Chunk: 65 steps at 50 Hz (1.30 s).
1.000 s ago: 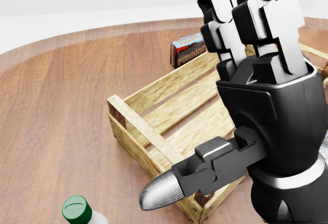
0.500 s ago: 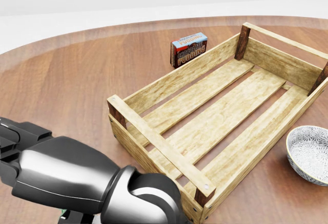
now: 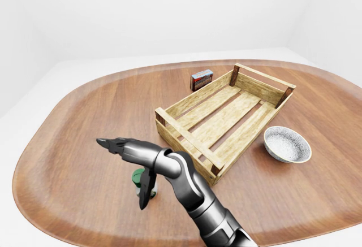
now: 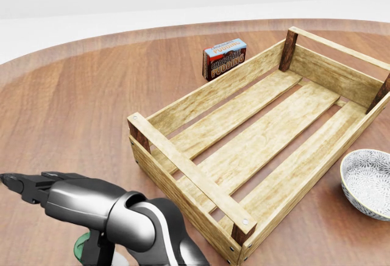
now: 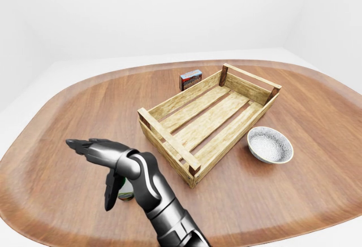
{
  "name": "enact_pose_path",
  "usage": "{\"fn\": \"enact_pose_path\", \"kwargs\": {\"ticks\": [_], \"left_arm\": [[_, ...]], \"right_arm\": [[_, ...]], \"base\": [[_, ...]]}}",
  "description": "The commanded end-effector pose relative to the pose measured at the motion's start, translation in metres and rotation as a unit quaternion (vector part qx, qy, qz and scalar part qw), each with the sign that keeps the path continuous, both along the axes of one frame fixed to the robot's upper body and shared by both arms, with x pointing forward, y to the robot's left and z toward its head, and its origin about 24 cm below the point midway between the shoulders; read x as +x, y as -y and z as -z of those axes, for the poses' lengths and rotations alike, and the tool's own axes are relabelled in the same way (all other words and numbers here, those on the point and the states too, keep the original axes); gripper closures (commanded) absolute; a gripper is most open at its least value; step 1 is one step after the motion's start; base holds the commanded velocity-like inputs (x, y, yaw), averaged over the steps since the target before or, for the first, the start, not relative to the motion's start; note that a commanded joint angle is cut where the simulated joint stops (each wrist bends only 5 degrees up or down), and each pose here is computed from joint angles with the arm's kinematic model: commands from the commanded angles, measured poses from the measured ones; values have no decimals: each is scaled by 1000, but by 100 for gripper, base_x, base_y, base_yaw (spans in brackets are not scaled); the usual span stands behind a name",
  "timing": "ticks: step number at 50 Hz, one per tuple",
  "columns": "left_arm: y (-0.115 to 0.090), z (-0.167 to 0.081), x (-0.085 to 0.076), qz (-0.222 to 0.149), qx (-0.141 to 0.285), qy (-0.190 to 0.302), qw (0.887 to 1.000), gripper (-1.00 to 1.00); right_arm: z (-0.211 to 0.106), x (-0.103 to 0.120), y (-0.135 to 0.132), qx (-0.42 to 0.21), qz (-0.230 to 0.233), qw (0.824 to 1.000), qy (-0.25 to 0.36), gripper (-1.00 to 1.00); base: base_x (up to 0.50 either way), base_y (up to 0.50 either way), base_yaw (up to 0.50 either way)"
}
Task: Pick up the salad dressing and put it in the tray.
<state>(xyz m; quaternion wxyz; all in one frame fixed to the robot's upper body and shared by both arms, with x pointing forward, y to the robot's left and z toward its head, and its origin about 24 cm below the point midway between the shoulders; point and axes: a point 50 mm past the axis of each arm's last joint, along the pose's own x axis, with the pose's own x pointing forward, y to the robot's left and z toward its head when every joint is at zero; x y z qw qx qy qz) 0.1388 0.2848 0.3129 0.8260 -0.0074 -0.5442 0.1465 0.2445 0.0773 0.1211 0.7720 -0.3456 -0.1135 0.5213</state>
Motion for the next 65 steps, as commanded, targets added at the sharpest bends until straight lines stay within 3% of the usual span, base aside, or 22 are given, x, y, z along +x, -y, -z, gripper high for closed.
{"fn": "enact_pose_path", "kwargs": {"ticks": [1, 10, 15, 25, 41, 51, 52, 53, 65], "left_arm": [[0, 2, 1, -2, 0, -5, 1000, -100], [0, 3, 2, -3, 1, -7, 1000, -100], [0, 3, 2, -3, 2, -6, 1000, -100], [-1, 4, 3, -5, 3, -9, 1000, -100], [-2, 1, 0, -5, 2, -3, 1000, -100], [-2, 2, 1, -5, 2, -6, 1000, -100], [-2, 2, 1, -5, 2, -7, 1000, -100], [-2, 2, 1, -6, 2, -7, 1000, -100], [0, 3, 1, -4, 6, -6, 1000, -100]], "right_arm": [[30, 20, 7, -47, 29, 997, -60, -100], [32, 19, 10, -43, 35, 996, -64, -100], [29, 1, 4, -43, 17, 998, -40, -100], [38, -8, -2, -52, 1, 997, -53, -100], [65, 22, 12, -91, 34, 987, -124, -100], [75, 22, 13, -101, 34, 984, -145, -100], [74, 22, 13, -99, 34, 984, -144, 50], [73, 21, 13, -95, 34, 985, -143, 100], [65, 19, 15, -87, 37, 989, -117, 100]], "base": [[0, 0, 0], [0, 0, 0], [0, 0, 0], [0, 0, 0], [0, 0, 0], [0, 0, 0], [0, 0, 0], [0, 0, 0], [0, 0, 0]]}}
